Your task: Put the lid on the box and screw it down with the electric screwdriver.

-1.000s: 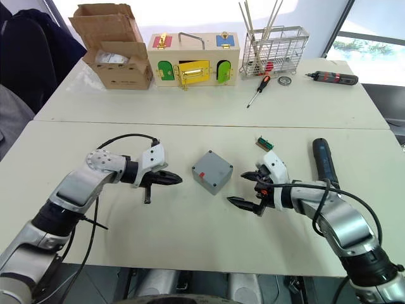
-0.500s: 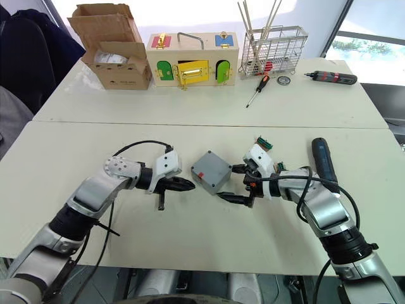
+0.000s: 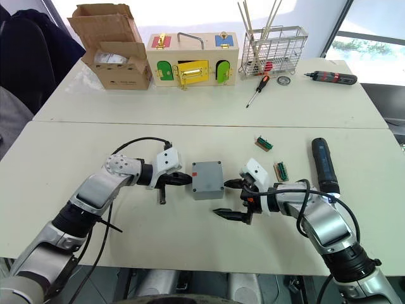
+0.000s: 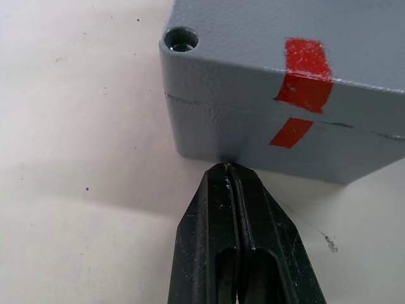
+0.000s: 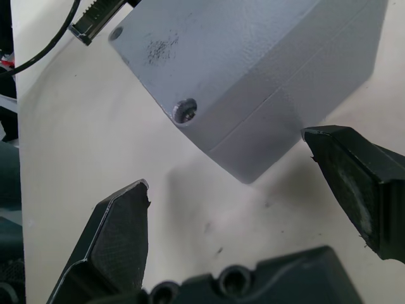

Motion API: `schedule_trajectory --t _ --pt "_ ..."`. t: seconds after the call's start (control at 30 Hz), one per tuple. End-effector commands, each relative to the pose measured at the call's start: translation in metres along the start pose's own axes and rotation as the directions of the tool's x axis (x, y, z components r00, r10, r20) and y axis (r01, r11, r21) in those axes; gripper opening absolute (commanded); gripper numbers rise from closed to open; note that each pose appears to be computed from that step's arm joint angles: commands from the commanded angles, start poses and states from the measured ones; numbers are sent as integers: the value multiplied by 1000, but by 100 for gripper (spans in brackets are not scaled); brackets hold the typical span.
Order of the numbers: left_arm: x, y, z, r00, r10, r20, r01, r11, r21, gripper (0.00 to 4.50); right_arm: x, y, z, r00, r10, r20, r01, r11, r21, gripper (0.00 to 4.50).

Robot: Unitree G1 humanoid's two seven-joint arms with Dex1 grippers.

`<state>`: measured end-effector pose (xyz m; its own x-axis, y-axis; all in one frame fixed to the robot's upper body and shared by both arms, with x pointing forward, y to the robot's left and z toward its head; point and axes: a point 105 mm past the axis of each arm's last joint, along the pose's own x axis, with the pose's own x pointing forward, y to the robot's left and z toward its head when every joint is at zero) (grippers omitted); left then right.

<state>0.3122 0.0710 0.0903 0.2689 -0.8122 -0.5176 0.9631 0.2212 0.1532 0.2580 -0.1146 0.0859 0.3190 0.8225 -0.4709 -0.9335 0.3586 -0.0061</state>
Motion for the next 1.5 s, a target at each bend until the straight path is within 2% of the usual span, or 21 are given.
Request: schedule_trajectory --t 0.03,0.2,0.3,0.43,0.5,0.57,0.63,0.67,0.73,0.77,0.87,1.13,1.5 --pt "-1 3 16 999 18 42 -20 999 44 0 -3 1 15 999 -5 46 8 999 -49 448" --pt "-2 6 17 998 37 44 -40 998 48 0 -12 -3 16 998 -43 38 45 998 -33 448" --pt "-10 10 16 998 57 23 -59 995 78 0 -30 -6 18 995 -96 25 95 995 22 448" --pt "-27 14 8 993 93 -77 -78 980 183 0 -61 -19 25 976 -211 45 202 966 161 448" --pt "-39 14 18 995 95 -32 -89 986 143 0 -86 -28 31 952 -294 84 270 937 223 448" --pt "-52 7 39 995 52 87 -59 996 70 0 -113 -38 34 908 -398 129 352 894 278 448" --pt "-62 0 62 977 0 212 -1 1000 7 0 -130 -52 27 858 -499 120 452 846 283 448" --pt "-65 -2 68 970 -14 244 17 1000 -10 0 -134 -57 24 841 -530 111 486 829 278 448" --pt "-63 -5 77 960 -37 276 42 999 -14 0 -137 -69 16 801 -590 105 549 793 264 396" --pt "-60 -6 80 960 -43 278 47 999 -7 0 -137 -71 13 794 -600 102 561 786 258 379" --pt "-50 -9 84 962 -50 267 44 999 27 0 -132 -77 2 784 -614 90 576 774 264 289" --pt "-43 -13 88 962 -53 269 42 998 44 0 -123 -82 -21 784 -620 37 594 765 247 289" --pt "-39 -15 84 966 -50 255 40 998 43 0 -117 -89 -23 770 -636 57 603 753 263 289"
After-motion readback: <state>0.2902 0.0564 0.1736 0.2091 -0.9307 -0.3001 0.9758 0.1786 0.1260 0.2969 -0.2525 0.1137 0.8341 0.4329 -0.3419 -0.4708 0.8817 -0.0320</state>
